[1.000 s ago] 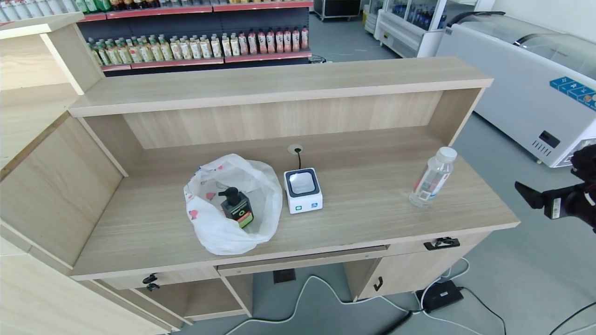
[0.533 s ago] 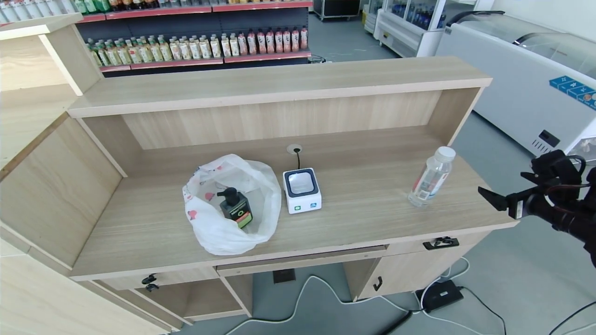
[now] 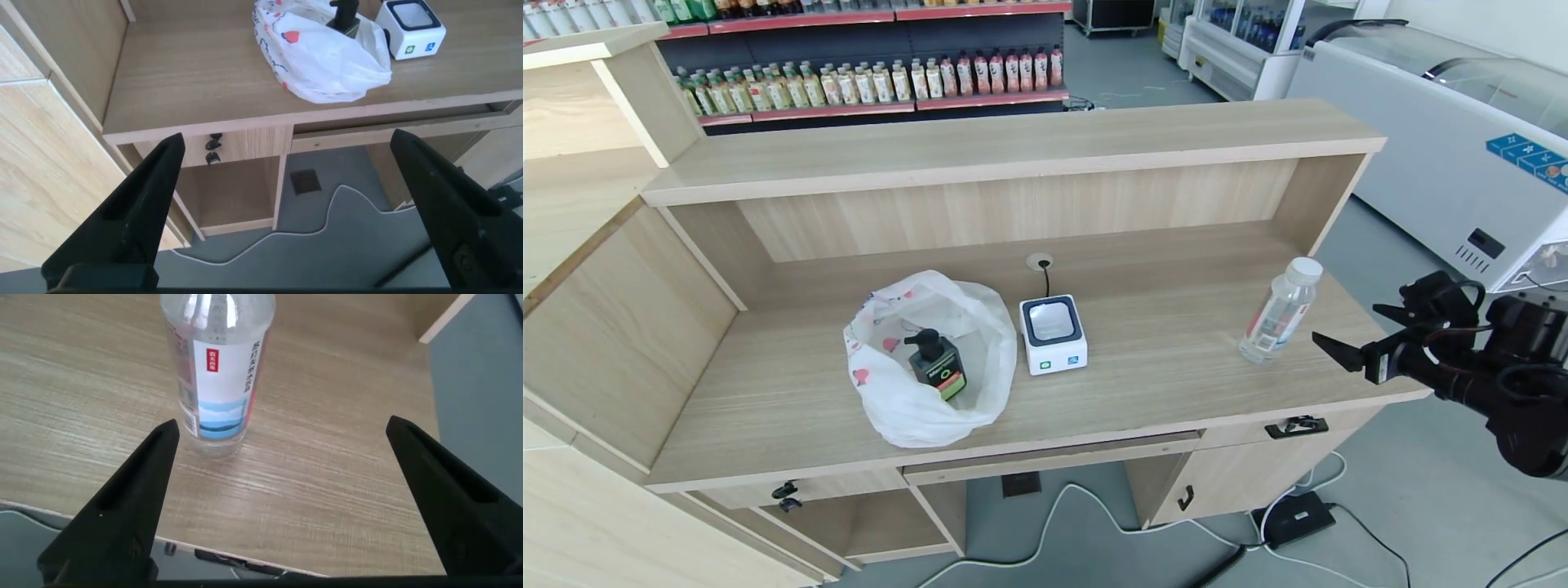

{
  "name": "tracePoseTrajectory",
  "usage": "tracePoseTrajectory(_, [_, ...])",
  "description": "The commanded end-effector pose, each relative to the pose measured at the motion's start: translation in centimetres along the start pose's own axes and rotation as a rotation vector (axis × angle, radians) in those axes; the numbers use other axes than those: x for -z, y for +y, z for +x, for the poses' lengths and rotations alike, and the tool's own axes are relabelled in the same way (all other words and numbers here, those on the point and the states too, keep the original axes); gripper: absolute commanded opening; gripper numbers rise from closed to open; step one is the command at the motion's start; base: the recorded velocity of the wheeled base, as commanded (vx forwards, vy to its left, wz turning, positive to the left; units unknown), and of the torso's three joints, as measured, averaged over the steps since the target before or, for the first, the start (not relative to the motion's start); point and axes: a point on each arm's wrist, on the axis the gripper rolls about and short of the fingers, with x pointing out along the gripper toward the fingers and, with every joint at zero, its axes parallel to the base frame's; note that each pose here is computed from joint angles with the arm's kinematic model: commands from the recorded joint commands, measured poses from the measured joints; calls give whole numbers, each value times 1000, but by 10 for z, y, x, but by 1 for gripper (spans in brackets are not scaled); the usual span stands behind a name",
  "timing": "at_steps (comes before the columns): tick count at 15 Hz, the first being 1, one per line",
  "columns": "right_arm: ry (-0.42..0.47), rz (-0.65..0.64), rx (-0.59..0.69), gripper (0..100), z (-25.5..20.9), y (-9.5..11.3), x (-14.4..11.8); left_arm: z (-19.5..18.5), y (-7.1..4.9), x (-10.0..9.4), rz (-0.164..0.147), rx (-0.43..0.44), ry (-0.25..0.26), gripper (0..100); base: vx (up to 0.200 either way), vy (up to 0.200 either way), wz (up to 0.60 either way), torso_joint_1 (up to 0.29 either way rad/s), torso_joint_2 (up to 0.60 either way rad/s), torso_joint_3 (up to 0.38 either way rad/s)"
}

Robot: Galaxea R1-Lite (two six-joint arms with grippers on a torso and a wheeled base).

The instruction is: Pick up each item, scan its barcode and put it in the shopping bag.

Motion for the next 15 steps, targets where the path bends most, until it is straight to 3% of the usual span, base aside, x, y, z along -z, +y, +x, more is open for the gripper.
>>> tracePoseTrajectory(1, [4,5,-12,100,13,0,10,0,0,0,2,-1,-1,100,0,0,0,0,0,0])
tracePoseTrajectory(15, [-55,-14,-123,100,74,19,19,0,0,0,0,-1,-1,100,0,0,0,0,0,0])
